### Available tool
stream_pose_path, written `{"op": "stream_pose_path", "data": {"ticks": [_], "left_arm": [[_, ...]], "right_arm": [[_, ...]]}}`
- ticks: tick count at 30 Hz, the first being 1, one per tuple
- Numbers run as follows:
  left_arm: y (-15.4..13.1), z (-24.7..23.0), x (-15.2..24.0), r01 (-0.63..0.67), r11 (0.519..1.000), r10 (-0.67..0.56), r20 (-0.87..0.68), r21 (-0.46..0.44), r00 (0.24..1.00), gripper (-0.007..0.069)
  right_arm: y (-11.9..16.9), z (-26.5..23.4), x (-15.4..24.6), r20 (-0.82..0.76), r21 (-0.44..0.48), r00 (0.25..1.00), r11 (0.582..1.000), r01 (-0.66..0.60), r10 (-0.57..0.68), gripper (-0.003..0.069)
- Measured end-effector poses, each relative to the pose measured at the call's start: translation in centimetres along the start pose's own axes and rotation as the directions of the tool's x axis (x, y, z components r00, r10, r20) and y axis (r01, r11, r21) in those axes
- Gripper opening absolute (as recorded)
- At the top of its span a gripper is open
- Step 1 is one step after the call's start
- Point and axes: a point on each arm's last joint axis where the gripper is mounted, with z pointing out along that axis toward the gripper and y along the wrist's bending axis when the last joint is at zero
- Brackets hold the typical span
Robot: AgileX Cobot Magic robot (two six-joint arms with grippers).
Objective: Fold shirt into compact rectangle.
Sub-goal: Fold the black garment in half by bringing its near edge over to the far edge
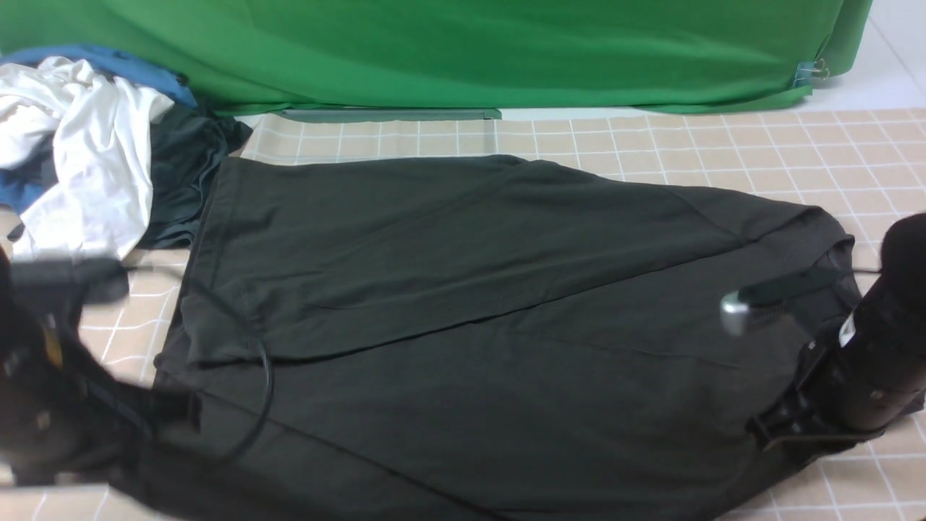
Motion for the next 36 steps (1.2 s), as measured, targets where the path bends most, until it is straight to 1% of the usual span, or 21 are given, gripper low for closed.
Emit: {"op": "stream_pose_path", "data": {"ticks": [2,6,7,8,13,15,19,20,23,24,25,26,28,29,30,31,32,33,35,36], "left_arm": [[0.2,-0.9,-1.1,0.032,0.999,-0.033,0.033,0.012,0.999,0.0021],[1.3,-1.9,-3.7,0.109,0.994,-0.111,0.071,0.030,0.991,0.0021],[1.3,-1.9,-3.7,0.107,0.994,-0.109,0.071,0.032,0.992,0.0021],[1.7,-1.9,-5.0,0.135,0.990,-0.138,0.082,0.042,0.987,0.0021],[2.6,-1.2,-9.5,0.184,0.979,-0.193,0.106,0.086,0.976,0.0021],[2.8,-0.3,-11.9,0.192,0.976,-0.203,0.110,0.102,0.973,0.0021],[3.1,1.9,-15.9,0.211,0.972,-0.221,0.096,0.105,0.971,0.0021],[3.1,2.0,-16.1,0.212,0.972,-0.222,0.095,0.105,0.970,0.0021],[3.2,4.5,-19.4,0.214,0.972,-0.221,0.080,0.094,0.972,0.0021],[3.2,4.6,-19.5,0.214,0.972,-0.221,0.079,0.094,0.972,0.0021],[3.1,5.5,-20.4,0.212,0.973,-0.219,0.068,0.091,0.973,0.0021],[3.1,6.2,-20.9,0.213,0.973,-0.218,0.055,0.087,0.974,0.0021],[3.0,7.2,-21.4,0.212,0.974,-0.214,0.026,0.078,0.976,0.0021],[3.0,7.7,-21.5,0.207,0.976,-0.208,0.002,0.071,0.978,0.0021],[3.0,7.9,-21.5,0.202,0.977,-0.201,-0.011,0.067,0.979,0.0021],[3.0,8.2,-21.5,0.187,0.980,-0.185,-0.031,0.063,0.982,0.0021],[3.0,8.2,-21.4,0.181,0.982,-0.179,-0.041,0.062,0.983,0.0021],[3.0,8.2,-21.3,0.179,0.982,-0.176,-0.045,0.061,0.983,0.0021],[3.0,8.1,-21.3,0.174,0.983,-0.171,-0.046,0.062,0.984,0.0021],[3.0,8.1,-21.4,0.172,0.983,-0.169,-0.043,0.064,0.985,0.0021]], "right_arm": [[0.0,-1.5,-0.4,0.030,0.002,1.000,1.000,0.004,-0.004,0.0049],[-1.1,-4.1,-2.1,0.075,0.008,0.997,1.000,-0.018,0.018,0.0049],[-1.2,-4.2,-2.2,0.077,0.009,0.997,1.000,-0.021,0.020,0.0049],[-1.7,-4.9,-3.0,0.094,0.012,0.995,0.999,-0.037,0.036,0.0049],[-3.5,-6.1,-6.1,0.133,0.022,0.990,0.998,-0.056,0.053,0.0049],[-4.1,-5.9,-7.9,0.138,0.025,0.989,0.998,-0.053,0.049,0.0049],[-5.1,-4.3,-11.5,0.117,0.024,0.992,0.998,-0.052,0.049,0.0049],[-5.2,-4.1,-11.7,0.115,0.024,0.992,0.998,-0.053,0.050,0.0049],[-6.2,-1.8,-15.3,0.112,0.024,0.992,0.998,-0.061,0.058,0.0049],[-6.2,-1.7,-15.4,0.112,0.024,0.992,0.998,-0.061,0.058,0.0049],[-6.5,-0.8,-16.5,0.110,0.024,0.992,0.998,-0.062,0.059,0.0054],[-6.6,-0.3,-17.1,0.104,0.023,0.993,0.998,-0.061,0.059,0.0070],[-6.8,0.3,-17.9,0.084,0.023,0.995,0.998,-0.064,0.062,0.0140],[-6.9,0.3,-18.3,0.070,0.025,0.996,0.998,-0.064,0.062,0.0215],[-6.9,0.1,-18.4,0.064,0.025,0.996,0.998,-0.064,0.062,0.0272],[-6.9,-0.4,-18.7,0.060,0.026,0.997,0.998,-0.060,0.058,0.0359],[-6.7,-1.0,-18.9,0.066,0.025,0.997,0.998,-0.052,0.050,0.0422],[-6.6,-1.2,-19.0,0.069,0.021,0.997,0.999,-0.043,0.042,0.0453],[-5.5,-2.3,-19.7,0.104,-0.002,0.994,0.999,0.039,-0.039,0.0517],[-4.8,-2.7,-20.1,0.125,-0.010,0.989,0.997,0.078,-0.076,0.0525]]}}
